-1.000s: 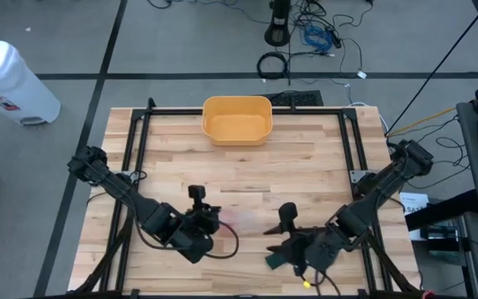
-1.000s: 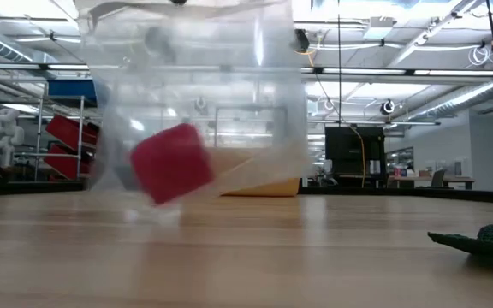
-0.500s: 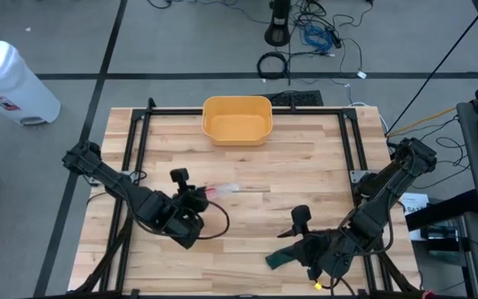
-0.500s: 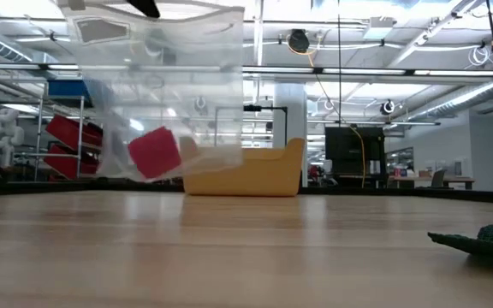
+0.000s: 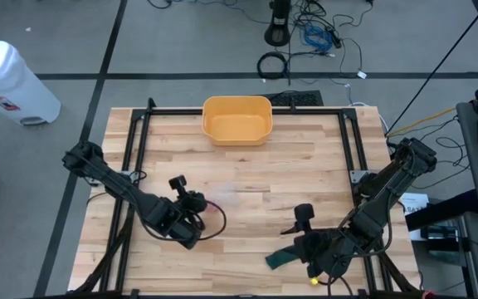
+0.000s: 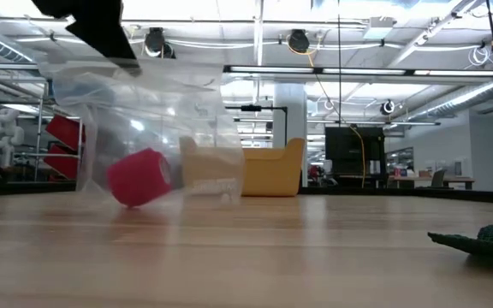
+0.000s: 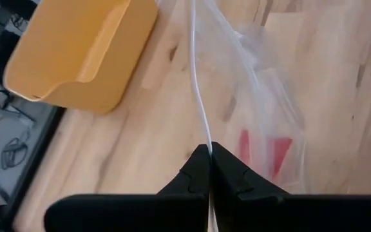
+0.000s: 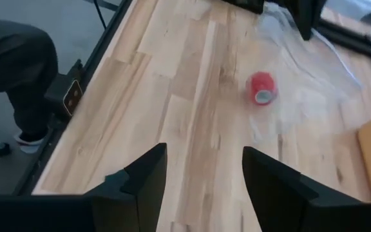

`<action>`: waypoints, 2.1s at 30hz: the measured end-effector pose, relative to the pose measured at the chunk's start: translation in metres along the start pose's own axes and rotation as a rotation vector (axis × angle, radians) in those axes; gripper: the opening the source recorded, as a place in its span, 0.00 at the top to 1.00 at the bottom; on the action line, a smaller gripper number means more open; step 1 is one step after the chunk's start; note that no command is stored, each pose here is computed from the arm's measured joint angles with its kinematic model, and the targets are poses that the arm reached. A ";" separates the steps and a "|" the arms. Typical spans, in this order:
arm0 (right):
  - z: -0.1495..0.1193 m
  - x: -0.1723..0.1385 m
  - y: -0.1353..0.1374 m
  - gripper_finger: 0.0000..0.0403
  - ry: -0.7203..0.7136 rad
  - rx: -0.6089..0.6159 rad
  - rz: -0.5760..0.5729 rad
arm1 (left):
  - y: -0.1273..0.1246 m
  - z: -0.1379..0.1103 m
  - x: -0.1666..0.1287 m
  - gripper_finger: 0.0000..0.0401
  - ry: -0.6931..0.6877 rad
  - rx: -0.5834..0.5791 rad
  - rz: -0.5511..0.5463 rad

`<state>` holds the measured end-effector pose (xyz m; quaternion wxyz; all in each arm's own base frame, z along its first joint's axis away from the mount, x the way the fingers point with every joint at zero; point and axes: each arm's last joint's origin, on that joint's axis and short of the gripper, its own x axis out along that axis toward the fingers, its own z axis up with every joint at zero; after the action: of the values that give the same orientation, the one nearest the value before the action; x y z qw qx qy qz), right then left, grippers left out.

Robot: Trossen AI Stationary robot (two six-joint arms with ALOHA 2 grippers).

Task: Roll bandage
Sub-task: Put the rolled red bandage into the transparent zip bag

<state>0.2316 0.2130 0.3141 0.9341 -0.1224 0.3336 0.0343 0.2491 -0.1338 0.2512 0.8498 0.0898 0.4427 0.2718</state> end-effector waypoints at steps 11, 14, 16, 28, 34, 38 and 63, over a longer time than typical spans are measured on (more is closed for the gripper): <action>-0.012 -0.005 0.013 0.54 0.030 0.120 0.023 | -0.001 0.002 -0.010 1.00 -0.015 0.029 -0.011; -0.014 -0.007 0.016 0.54 0.031 0.120 0.031 | 0.007 0.004 -0.015 1.00 -0.041 0.080 0.082; -0.014 -0.007 0.016 0.54 0.029 0.120 0.032 | 0.014 0.005 -0.018 1.00 -0.063 0.117 0.154; -0.014 -0.007 0.016 0.54 0.024 0.085 0.025 | 0.020 0.017 -0.025 1.00 -0.065 0.091 0.156; -0.013 -0.005 0.013 0.54 0.025 0.075 0.015 | 0.010 0.015 -0.019 0.99 -0.027 0.026 0.040; -0.012 -0.002 0.009 0.54 0.032 0.136 0.008 | 0.003 0.008 -0.017 0.91 -0.005 0.034 -0.004; -0.055 -0.007 0.048 0.48 0.301 0.442 -0.032 | -0.026 0.011 -0.031 0.59 -0.199 0.044 -0.152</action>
<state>0.1848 0.2455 0.2675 0.8785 0.0753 0.4661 -0.0727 0.2533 -0.1712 0.2697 0.9055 0.1010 0.3674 0.1867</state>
